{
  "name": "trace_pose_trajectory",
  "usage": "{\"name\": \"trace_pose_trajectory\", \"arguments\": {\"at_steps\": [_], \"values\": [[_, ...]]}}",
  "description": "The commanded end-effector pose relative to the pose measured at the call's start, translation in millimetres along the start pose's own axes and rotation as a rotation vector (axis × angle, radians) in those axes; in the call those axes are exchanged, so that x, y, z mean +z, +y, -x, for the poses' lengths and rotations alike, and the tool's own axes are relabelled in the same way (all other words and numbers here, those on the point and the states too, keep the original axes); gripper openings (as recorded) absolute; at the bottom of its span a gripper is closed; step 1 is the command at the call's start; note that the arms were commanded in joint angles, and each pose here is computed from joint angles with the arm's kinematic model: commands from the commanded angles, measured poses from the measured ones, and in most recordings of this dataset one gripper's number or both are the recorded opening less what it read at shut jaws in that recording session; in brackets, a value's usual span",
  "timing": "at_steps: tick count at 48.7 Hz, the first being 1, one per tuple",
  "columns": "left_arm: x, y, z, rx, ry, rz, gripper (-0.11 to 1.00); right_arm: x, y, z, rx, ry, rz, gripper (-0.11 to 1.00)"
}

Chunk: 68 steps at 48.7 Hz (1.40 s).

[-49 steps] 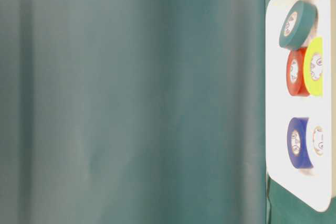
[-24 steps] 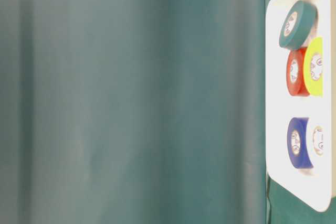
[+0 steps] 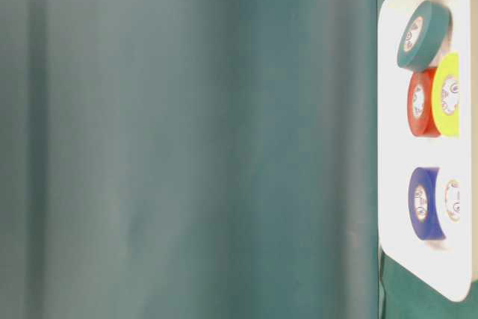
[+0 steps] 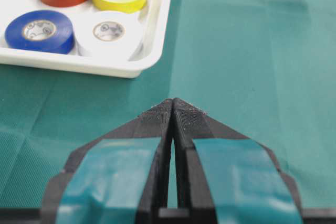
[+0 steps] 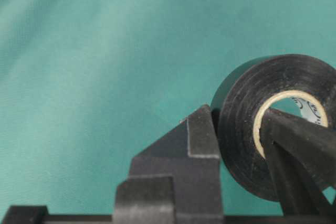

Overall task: Put the tape into the white case with the right arm.
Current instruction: 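Lift the black tape and carry it into the tray's lower right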

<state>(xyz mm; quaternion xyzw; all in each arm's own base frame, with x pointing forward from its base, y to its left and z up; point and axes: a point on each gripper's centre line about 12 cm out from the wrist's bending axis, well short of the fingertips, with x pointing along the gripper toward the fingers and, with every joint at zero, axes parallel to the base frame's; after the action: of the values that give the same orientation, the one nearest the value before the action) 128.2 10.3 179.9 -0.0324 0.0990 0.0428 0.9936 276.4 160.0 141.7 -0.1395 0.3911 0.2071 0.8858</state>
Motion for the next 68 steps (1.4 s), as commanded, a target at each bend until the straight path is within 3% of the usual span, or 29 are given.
{"name": "trace_pose_trajectory", "arguments": {"at_steps": [1, 8, 16, 40, 50, 57, 68], "values": [[5.0, 0.1, -0.4, 0.003, -0.011, 0.001, 0.01, 12.6, -1.2, 6.5, -0.007, -0.035, -0.008, 0.02], [5.3, 0.1, -0.3, 0.002, -0.014, 0.001, 0.01, 11.7, -6.9, 6.2, -0.026, -0.024, -0.017, 0.02], [5.2, 0.1, -0.3, 0.003, -0.012, 0.001, 0.01, 7.8, -30.0, 5.8, -0.089, 0.003, -0.054, 0.02], [4.5, 0.2, -0.3, 0.003, -0.011, 0.001, 0.01, -16.2, -151.9, 31.8, -0.368, 0.02, -0.218, 0.02], [4.3, 0.2, -0.4, 0.003, -0.009, 0.001, 0.01, -36.0, -190.6, 44.2, -0.462, 0.043, -0.294, 0.02], [5.0, 0.1, -0.4, 0.003, -0.011, 0.001, 0.01, -48.6, -201.5, 47.9, -0.485, 0.054, -0.333, 0.02], [4.5, 0.2, -0.3, 0.003, -0.011, 0.001, 0.01, -50.2, -201.7, 47.5, -0.477, 0.039, -0.345, 0.02]]}}
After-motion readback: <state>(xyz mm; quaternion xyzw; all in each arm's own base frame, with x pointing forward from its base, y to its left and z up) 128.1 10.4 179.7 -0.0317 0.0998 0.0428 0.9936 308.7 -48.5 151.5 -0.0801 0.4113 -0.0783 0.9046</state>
